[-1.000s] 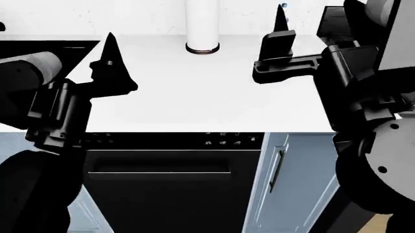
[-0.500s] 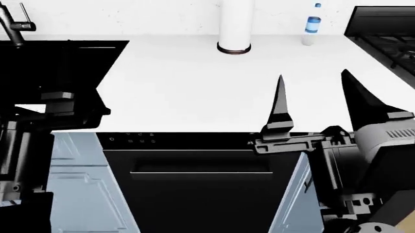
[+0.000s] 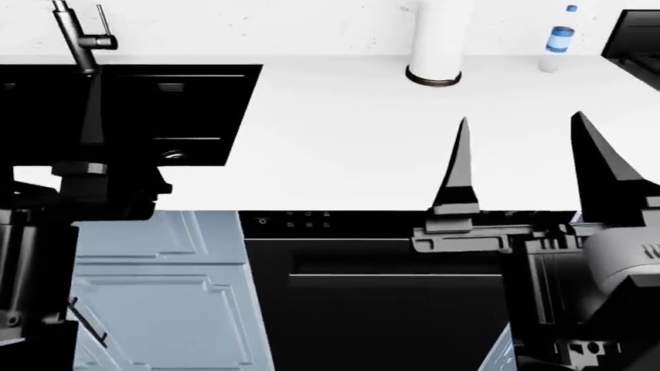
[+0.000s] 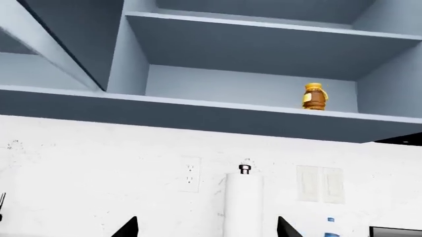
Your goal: Pick the honey bottle and canned food from the counter and place them in the cabinets closest to them.
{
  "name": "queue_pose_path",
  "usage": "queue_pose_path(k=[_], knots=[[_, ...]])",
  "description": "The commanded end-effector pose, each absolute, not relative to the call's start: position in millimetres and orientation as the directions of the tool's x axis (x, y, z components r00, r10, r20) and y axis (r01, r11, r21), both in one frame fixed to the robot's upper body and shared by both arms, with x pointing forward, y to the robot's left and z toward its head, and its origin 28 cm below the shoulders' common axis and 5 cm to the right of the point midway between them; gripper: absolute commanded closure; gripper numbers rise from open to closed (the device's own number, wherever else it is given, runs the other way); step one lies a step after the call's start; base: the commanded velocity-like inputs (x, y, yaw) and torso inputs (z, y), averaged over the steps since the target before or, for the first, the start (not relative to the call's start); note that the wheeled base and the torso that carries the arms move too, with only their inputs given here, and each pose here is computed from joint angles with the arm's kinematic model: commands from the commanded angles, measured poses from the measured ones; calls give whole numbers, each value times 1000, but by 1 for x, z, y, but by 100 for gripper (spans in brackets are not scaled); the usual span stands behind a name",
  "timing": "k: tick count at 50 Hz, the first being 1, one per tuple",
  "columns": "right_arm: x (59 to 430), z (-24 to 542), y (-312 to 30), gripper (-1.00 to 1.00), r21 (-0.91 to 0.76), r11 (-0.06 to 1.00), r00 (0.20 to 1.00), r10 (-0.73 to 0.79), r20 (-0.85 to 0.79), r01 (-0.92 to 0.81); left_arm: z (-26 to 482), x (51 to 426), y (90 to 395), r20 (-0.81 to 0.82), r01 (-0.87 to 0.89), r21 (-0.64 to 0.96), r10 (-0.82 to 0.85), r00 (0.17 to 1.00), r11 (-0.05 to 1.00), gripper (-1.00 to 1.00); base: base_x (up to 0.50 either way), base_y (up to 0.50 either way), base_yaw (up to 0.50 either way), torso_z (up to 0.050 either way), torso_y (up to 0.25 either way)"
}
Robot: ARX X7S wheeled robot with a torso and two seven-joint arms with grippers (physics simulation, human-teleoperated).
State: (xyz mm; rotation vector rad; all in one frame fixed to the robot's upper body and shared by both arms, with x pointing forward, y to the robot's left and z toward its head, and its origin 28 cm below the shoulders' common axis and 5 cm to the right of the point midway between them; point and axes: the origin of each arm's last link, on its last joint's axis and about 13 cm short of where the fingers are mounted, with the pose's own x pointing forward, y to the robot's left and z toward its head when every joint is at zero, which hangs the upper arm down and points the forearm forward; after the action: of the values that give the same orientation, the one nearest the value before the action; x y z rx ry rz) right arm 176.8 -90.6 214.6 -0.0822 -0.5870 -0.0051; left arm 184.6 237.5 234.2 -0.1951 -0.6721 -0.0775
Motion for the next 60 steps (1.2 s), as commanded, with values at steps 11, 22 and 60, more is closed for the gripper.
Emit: queue_pose_path(k=[11, 22, 60], knots=[[173, 217, -90, -100, -51, 999, 826, 26, 564, 3, 234, 179, 239, 630, 175, -139, -49, 775, 975, -100, 0, 500, 0, 0, 0], [172, 217, -89, -100, -53, 999, 824, 29, 565, 1, 236, 178, 240, 632, 165, -143, -38, 774, 976, -100, 0, 500, 0, 0, 0], [169, 218, -87, -100, -54, 999, 821, 23, 571, 9, 237, 175, 240, 642, 174, -136, -47, 765, 975, -100, 0, 500, 0, 0, 0]])
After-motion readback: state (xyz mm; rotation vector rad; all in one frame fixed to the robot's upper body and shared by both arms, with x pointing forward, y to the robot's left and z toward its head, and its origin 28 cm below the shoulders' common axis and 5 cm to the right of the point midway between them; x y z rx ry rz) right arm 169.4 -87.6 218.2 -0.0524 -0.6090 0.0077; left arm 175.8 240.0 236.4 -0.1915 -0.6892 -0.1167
